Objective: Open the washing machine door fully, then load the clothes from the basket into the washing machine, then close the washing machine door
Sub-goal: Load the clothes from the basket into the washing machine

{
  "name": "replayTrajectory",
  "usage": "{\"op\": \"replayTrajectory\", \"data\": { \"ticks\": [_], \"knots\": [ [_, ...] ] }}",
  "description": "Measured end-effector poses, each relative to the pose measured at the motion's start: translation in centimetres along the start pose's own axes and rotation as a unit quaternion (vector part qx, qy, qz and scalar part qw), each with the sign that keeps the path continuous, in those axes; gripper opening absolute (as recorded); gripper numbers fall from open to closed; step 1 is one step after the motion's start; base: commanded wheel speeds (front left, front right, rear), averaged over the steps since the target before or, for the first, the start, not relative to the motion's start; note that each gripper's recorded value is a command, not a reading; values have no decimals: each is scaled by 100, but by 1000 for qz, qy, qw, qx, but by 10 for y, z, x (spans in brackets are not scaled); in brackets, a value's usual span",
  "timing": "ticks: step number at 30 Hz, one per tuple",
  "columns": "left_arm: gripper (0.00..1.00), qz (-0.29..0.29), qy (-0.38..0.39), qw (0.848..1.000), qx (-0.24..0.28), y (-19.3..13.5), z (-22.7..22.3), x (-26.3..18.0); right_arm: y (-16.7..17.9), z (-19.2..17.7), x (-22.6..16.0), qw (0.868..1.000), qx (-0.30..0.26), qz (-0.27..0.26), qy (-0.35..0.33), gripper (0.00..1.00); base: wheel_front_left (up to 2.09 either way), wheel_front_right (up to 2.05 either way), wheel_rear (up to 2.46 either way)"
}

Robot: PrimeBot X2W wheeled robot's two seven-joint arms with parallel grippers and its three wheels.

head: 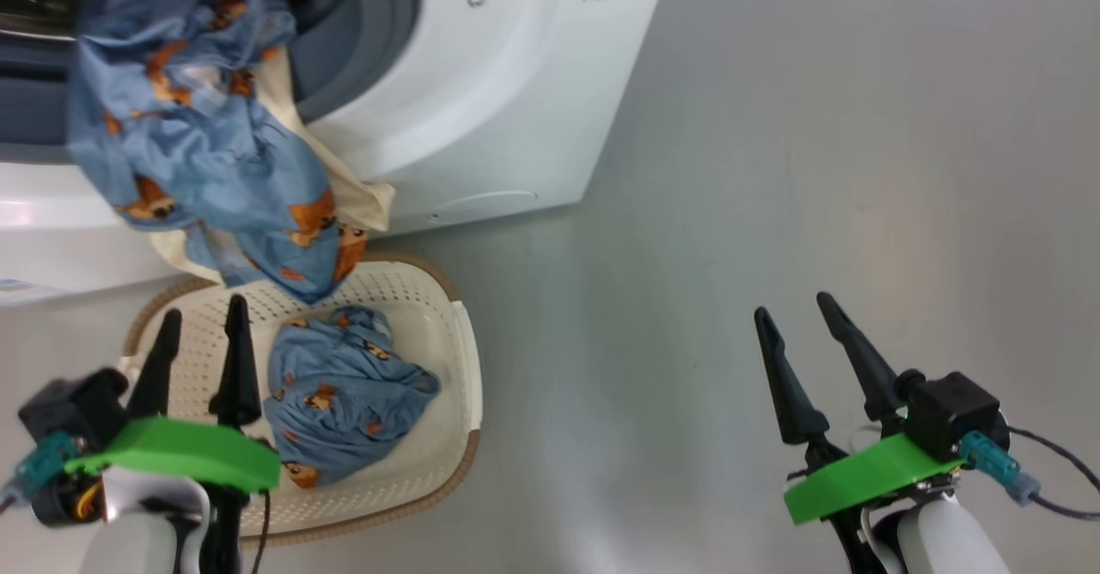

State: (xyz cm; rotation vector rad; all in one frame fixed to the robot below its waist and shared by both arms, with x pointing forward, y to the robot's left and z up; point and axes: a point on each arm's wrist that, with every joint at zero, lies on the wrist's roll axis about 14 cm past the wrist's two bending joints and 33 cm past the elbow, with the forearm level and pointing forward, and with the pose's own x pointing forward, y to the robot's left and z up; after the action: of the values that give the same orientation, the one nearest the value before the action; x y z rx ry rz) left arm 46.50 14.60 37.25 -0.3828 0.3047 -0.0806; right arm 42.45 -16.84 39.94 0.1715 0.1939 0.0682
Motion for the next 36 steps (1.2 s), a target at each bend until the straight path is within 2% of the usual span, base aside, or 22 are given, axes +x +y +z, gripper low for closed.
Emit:
{"op": "replayTrajectory", "data": {
  "ticks": [14, 19, 29, 36],
  "knots": [
    [100, -15, 20, 1000, -15, -3, -26, 63, -11, -17, 16, 1000, 8, -11, 19, 100, 0, 0, 0],
    [100, -2, 30, 1000, -9, 9, -35, 82, -18, -20, 18, 1000, 6, -20, 22, 100, 0, 0, 0],
    [100, 5, 41, 999, -20, 11, -52, 109, -28, -31, 15, 999, 2, -34, 36, 100, 0, 0, 0],
    [100, 6, 30, 999, -29, 9, -47, 123, -29, -37, 17, 998, 3, -34, 44, 100, 0, 0, 0]
  ]
}}
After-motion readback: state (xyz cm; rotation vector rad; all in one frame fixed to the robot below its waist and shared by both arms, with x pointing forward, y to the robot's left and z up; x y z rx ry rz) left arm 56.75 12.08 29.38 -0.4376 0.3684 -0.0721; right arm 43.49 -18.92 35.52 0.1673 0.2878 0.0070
